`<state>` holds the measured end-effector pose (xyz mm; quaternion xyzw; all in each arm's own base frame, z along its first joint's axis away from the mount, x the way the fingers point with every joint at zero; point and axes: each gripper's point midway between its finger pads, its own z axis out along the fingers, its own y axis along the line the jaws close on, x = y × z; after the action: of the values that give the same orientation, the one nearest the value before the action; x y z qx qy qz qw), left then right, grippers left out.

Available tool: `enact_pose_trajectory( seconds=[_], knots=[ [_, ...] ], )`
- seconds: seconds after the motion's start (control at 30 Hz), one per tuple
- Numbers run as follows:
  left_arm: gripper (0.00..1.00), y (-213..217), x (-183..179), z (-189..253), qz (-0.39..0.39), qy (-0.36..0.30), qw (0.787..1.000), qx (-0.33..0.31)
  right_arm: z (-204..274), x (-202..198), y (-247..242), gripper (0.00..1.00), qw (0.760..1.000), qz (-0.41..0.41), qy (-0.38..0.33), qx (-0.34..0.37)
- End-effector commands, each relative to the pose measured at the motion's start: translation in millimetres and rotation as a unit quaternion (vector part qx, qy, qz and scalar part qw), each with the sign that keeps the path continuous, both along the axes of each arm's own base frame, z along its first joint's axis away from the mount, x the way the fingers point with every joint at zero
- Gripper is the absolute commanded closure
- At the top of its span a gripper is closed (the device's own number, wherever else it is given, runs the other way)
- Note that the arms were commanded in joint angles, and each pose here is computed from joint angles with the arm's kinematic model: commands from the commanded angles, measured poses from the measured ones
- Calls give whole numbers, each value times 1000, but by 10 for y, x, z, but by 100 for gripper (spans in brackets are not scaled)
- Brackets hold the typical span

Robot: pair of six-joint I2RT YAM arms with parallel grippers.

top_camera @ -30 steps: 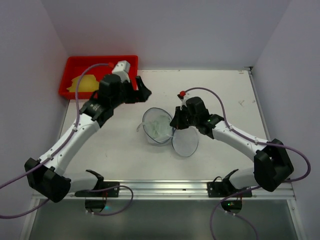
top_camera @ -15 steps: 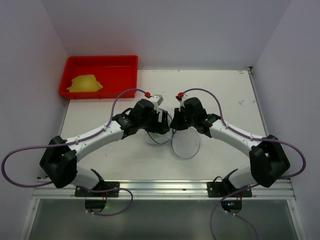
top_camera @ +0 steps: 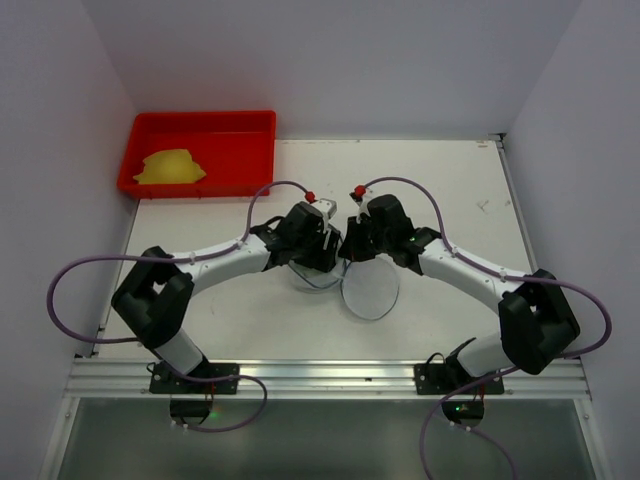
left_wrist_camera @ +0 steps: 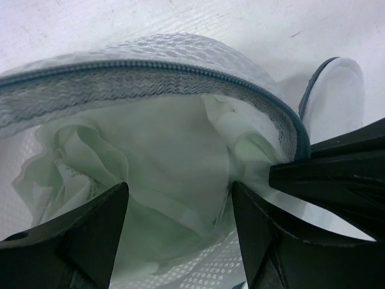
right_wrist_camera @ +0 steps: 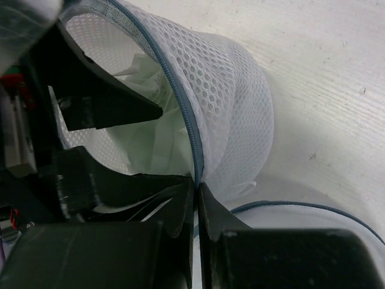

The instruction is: Unzip the laundry bag and remove the bra

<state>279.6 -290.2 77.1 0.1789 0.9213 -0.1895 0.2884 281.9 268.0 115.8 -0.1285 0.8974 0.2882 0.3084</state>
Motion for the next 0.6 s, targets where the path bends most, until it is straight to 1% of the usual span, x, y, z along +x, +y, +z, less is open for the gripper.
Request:
enact_pose_trajectory(
  seconds=[0.0, 0.1, 0.13, 0.2, 0.23, 0.27, 0.3, 0.33, 0.37, 0.4, 0.47, 0.53, 0.57],
  knots=[
    [27, -143, 64, 37, -19, -14, 999, -23, 191, 68, 90, 96, 1000, 13, -19, 19],
    [26, -173, -47, -50, -32, 1, 999, -41, 199, 94, 59, 96, 1000, 4, -20, 19],
    [26, -194, -50, -32, -34, -2, 998, -51, 211, 110, 42, 96, 1000, 0, -20, 20],
    [30, -150, -114, -138, -29, 10, 998, -49, 235, 115, 35, 96, 999, -4, -23, 22],
    [36, -141, -105, -173, -22, 10, 999, -48, 250, 124, 28, 96, 999, -7, -24, 24],
    [46, -107, -115, -240, -15, 14, 999, -42, 257, 114, 40, 95, 999, -6, -23, 28],
    [70, -73, -75, -275, 3, 11, 999, -36, 261, 107, 45, 93, 999, -5, -22, 30],
    [81, -50, -53, -320, 14, 11, 999, -32, 267, 101, 45, 92, 999, -5, -22, 31],
    [97, -14, -26, -354, 26, 9, 999, -26, 244, 88, 37, 92, 999, -5, -19, 30],
    [100, -3, -11, -367, 36, 11, 999, -29, 228, 84, 22, 92, 999, -8, -17, 28],
    [100, -1, 14, -378, 45, 11, 998, -37, 181, 50, -20, 90, 999, -14, -16, 24],
    [100, -4, 45, -317, 54, 7, 997, -51, 143, 24, -60, 87, 999, -22, -13, 23],
    [100, 6, 40, -306, 57, 8, 997, -54, 115, -6, -88, 83, 999, -25, -13, 24]
  ],
)
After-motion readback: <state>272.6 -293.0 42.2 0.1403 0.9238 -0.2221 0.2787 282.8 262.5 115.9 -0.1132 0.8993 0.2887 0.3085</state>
